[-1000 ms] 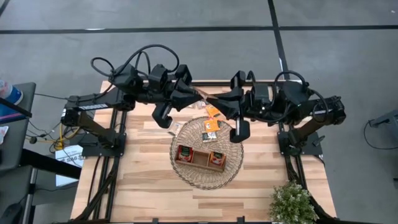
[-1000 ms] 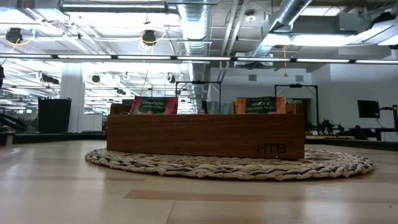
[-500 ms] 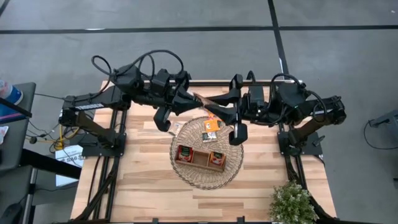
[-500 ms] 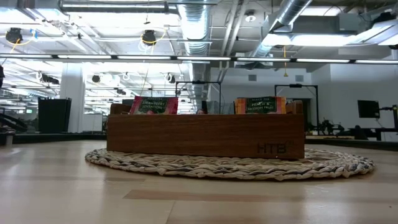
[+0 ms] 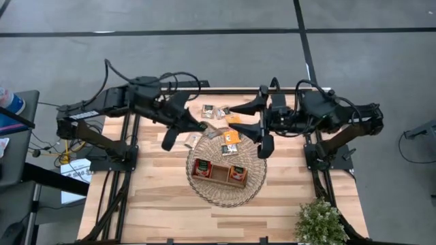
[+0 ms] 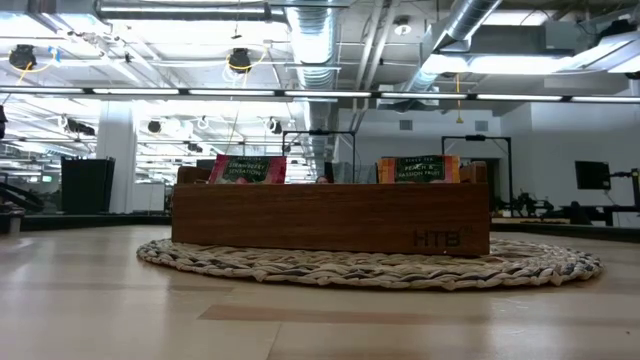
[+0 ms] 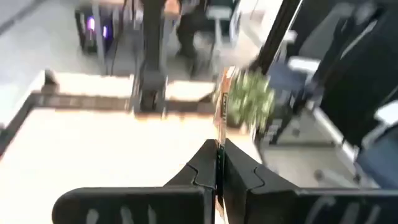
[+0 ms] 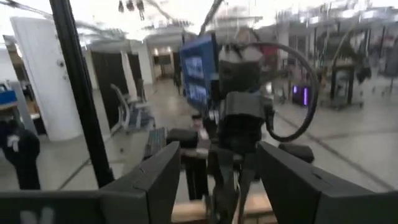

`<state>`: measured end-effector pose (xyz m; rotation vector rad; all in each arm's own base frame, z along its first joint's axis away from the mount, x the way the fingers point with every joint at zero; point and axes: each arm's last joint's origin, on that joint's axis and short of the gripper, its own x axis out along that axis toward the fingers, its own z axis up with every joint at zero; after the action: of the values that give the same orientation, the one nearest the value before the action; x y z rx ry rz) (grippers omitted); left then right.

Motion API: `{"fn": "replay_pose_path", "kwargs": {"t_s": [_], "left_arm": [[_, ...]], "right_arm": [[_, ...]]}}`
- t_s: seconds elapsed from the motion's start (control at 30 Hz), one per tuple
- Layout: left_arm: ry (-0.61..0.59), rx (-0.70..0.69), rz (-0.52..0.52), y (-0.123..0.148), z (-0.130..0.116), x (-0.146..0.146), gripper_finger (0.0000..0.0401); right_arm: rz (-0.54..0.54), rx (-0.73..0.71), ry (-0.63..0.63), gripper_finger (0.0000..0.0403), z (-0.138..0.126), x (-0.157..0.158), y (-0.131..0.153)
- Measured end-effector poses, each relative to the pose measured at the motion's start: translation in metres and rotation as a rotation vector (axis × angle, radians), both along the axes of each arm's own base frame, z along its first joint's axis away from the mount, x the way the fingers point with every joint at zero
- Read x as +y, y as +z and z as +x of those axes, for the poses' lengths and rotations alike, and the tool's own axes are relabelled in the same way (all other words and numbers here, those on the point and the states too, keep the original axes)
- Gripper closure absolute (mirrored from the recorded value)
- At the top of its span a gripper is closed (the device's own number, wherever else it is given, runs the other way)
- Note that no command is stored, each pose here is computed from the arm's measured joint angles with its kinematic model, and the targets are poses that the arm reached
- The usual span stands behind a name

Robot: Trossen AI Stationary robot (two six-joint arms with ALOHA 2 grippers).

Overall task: Pick & Place Tea
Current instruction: Put the brown tea bag into the middle section of the wooden organizer

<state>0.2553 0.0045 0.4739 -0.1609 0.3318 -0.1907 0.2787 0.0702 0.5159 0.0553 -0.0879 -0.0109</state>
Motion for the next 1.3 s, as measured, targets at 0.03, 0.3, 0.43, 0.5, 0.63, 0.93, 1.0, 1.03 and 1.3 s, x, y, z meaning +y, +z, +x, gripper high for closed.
{"fn": "replay_pose_path", "kwargs": {"t_s": [0.03,0.3,0.43,0.5,0.63,0.93,1.0,1.03,1.3], "left_arm": [[0.0,0.04,0.008,-0.004,-0.002,0.0,0.0401],[-0.031,0.28,0.049,-0.037,0.016,-0.003,0.0401],[-0.077,0.343,0.093,-0.054,0.037,-0.01,0.0401],[-0.086,0.398,0.112,-0.066,0.047,-0.011,0.0401],[-0.1,0.488,0.142,-0.089,0.067,-0.013,0.0401],[-0.153,0.6,0.206,-0.138,0.109,-0.02,0.0401],[-0.157,0.614,0.229,-0.148,0.117,-0.022,0.0401],[-0.155,0.625,0.243,-0.154,0.121,-0.023,0.0401],[-0.178,0.771,0.31,-0.203,0.144,-0.027,0.0401]], "right_arm": [[0.008,0.028,0.0,0.0196,-0.001,0.0,-0.002],[0.069,0.211,0.003,0.0205,-0.003,0.001,-0.02],[0.076,0.234,0.011,0.0217,-0.01,0.01,-0.021],[0.076,0.249,-0.012,0.0225,-0.017,0.016,-0.021],[0.1,0.352,-0.058,0.0241,-0.033,0.029,-0.03],[0.171,0.519,-0.128,0.0279,-0.054,0.052,-0.05],[0.177,0.516,-0.144,0.0291,-0.057,0.056,-0.051],[0.177,0.511,-0.153,0.0297,-0.059,0.058,-0.051],[0.168,0.481,-0.177,0.034,-0.068,0.07,-0.051]]}}
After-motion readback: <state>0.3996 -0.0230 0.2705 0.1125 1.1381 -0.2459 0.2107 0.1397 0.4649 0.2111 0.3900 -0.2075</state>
